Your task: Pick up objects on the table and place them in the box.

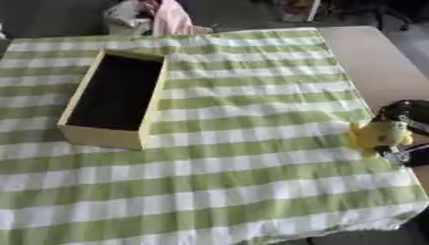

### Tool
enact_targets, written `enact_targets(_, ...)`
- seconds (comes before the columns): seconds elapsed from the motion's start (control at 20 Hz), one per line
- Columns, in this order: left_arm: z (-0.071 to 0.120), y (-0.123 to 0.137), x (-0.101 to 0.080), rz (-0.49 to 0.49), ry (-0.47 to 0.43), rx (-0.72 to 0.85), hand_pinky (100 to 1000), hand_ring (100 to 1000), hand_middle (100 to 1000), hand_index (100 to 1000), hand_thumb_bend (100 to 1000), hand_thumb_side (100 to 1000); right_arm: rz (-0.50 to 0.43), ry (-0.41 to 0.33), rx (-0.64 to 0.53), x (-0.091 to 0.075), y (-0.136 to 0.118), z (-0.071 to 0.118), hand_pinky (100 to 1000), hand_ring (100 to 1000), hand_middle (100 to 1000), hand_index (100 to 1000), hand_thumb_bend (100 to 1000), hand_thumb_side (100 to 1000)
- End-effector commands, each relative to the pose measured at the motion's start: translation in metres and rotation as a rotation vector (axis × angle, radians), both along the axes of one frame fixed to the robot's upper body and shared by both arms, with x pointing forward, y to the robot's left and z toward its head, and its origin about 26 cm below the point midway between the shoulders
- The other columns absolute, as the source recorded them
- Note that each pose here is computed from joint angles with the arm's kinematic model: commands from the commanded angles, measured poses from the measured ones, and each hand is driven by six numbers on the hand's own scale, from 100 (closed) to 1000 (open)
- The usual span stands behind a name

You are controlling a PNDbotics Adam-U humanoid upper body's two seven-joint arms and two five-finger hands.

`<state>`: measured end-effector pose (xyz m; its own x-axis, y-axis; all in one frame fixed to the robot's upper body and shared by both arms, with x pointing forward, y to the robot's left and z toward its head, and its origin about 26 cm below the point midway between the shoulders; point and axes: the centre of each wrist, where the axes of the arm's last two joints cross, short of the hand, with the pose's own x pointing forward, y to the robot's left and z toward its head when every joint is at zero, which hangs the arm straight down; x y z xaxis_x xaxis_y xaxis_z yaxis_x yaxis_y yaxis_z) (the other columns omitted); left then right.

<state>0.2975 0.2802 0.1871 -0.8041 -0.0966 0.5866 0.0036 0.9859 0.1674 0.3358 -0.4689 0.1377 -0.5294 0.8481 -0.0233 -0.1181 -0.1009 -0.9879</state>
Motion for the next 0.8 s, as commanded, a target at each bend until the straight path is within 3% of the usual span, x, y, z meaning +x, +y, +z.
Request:
enact_targets(0.05, 0.008, 0.001, -0.002, -0.003, -0.029, 0.014, 470, 921, 814, 700, 100, 735, 0.01, -0.072, -0.027, 0.005, -0.002, 0.037, 865, 690, 612, 750, 100, 249)
enact_targets(0.4, 0.01, -0.001, -0.001, -0.012, -0.035, 0.012, 471, 922, 814, 701, 100, 734, 0.096, -0.145, -0.019, 0.034, 0.034, 0.074, 866, 690, 615, 752, 100, 251)
enact_targets(0.8, 0.009, -0.003, -0.001, -0.025, -0.031, 0.008, 472, 923, 815, 701, 100, 733, 0.213, -0.202, -0.012, 0.074, 0.096, 0.102, 885, 698, 622, 755, 100, 233)
